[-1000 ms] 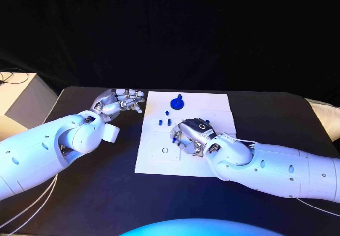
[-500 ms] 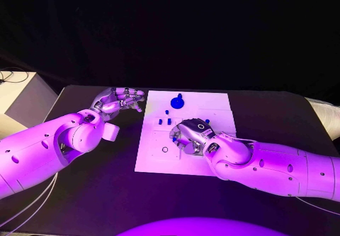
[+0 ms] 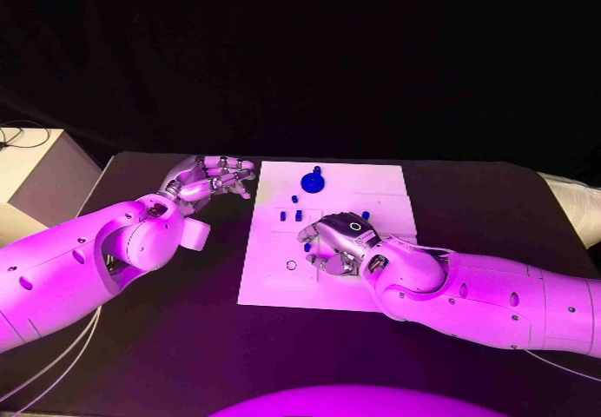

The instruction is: Assemble the parts on the task board

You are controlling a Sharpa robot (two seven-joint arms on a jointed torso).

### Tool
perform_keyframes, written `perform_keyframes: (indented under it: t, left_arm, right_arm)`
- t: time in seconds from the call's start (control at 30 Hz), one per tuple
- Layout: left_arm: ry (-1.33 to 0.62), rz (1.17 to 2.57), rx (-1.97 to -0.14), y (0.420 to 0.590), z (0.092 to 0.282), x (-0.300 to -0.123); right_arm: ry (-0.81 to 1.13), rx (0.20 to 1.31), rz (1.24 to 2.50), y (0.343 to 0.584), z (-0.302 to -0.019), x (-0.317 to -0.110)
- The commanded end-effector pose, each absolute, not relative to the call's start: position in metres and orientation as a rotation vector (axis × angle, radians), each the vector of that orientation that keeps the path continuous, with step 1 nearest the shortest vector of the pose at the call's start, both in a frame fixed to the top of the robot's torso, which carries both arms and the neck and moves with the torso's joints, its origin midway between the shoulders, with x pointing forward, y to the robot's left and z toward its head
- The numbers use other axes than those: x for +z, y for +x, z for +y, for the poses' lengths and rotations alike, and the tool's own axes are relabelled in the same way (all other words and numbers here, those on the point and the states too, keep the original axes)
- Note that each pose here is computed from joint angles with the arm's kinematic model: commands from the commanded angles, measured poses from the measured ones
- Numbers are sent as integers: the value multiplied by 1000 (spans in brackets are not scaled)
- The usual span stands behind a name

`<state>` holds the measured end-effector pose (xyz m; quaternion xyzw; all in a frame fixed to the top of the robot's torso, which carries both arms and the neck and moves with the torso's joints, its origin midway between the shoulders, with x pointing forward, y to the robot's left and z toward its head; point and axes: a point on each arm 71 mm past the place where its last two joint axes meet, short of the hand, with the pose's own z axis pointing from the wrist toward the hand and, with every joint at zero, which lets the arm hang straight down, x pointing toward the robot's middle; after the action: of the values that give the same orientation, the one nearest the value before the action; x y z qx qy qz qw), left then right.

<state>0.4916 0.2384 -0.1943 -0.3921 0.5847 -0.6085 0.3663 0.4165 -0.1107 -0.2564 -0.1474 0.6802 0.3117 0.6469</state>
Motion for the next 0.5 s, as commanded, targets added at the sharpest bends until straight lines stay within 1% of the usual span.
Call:
perform_keyframes:
  t: [0.03,0.5]
  left_arm:
    - [-1005,1499,-1578,491,237,-193]
    - [-1006,1503,-1577,491,237,-194]
  right_arm:
    - [-343,707,1542,415,-111,-257]
    - [-302,700,1532,415,-117,-254]
